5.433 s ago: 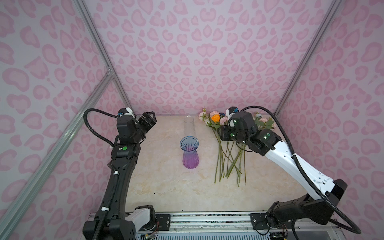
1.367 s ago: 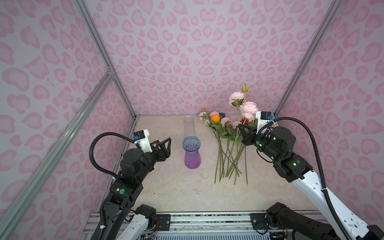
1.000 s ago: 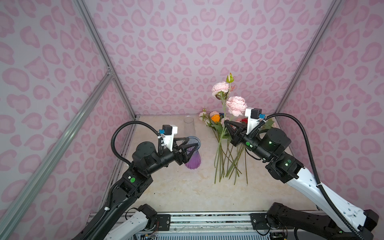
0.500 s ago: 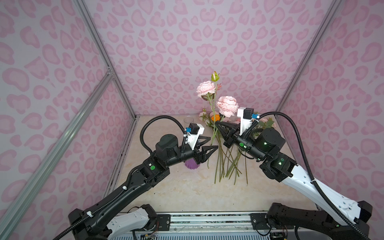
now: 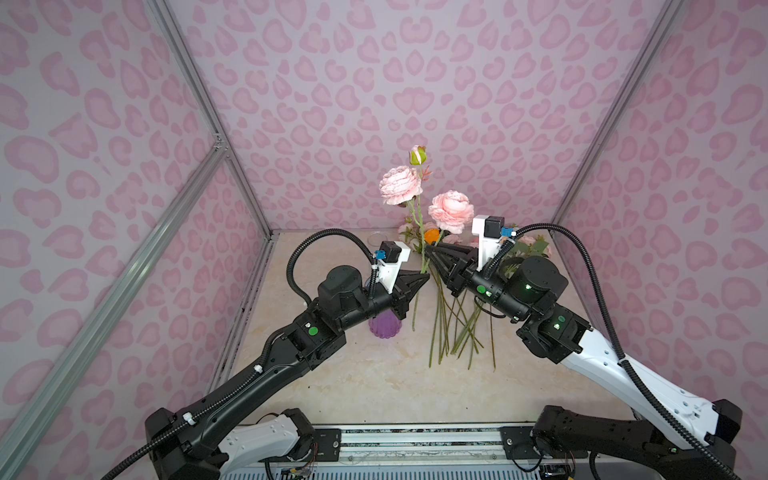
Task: Arrange the flowers into the vase
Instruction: 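Grasp the stems with left gripper above vase while right gripper releases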
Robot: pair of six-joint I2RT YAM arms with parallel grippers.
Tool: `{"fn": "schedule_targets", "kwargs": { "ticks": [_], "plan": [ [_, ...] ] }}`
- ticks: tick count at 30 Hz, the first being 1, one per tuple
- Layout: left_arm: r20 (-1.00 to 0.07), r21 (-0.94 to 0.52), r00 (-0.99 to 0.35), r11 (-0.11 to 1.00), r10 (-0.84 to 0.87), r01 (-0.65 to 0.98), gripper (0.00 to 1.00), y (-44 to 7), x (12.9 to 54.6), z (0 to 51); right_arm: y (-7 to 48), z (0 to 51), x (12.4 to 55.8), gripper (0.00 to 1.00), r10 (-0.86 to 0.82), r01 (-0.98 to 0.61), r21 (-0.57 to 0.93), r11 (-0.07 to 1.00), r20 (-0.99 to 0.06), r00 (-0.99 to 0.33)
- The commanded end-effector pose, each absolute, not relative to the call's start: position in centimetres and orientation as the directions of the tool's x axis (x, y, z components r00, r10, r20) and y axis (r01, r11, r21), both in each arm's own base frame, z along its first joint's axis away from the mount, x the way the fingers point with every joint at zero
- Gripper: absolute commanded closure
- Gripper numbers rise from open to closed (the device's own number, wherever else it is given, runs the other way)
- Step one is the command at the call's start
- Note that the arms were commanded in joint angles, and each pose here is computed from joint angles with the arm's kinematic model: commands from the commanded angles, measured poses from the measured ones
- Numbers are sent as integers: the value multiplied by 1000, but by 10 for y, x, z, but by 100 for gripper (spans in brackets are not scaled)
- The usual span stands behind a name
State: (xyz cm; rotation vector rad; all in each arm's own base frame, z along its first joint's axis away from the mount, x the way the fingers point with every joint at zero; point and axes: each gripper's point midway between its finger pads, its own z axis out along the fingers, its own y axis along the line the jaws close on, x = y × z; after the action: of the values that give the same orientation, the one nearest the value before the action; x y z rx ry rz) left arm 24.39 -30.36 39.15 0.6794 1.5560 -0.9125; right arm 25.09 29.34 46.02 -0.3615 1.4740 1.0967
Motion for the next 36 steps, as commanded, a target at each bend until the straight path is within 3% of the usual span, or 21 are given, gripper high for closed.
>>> {"fn": "schedule_targets", "kwargs": {
  "ticks": [1,12,24,36],
  "plan": [
    [-990,-138,-88,603,-112,786,96,-292,257,418,287,462,246,42,344,-755,397,522,-908,-239],
    [-995,31,101,870,-21,492,96,-236,300,454,210,428,236,33,312,-586,344,733,-937,-160],
    [-998,23,70,906,-7,422,96,-223,331,434,181,403,251,33,299,-484,354,800,-935,-190],
    [-996,-64,-78,900,-33,431,96,-247,361,351,176,382,263,33,279,-447,356,821,-932,-230]
  ]
}}
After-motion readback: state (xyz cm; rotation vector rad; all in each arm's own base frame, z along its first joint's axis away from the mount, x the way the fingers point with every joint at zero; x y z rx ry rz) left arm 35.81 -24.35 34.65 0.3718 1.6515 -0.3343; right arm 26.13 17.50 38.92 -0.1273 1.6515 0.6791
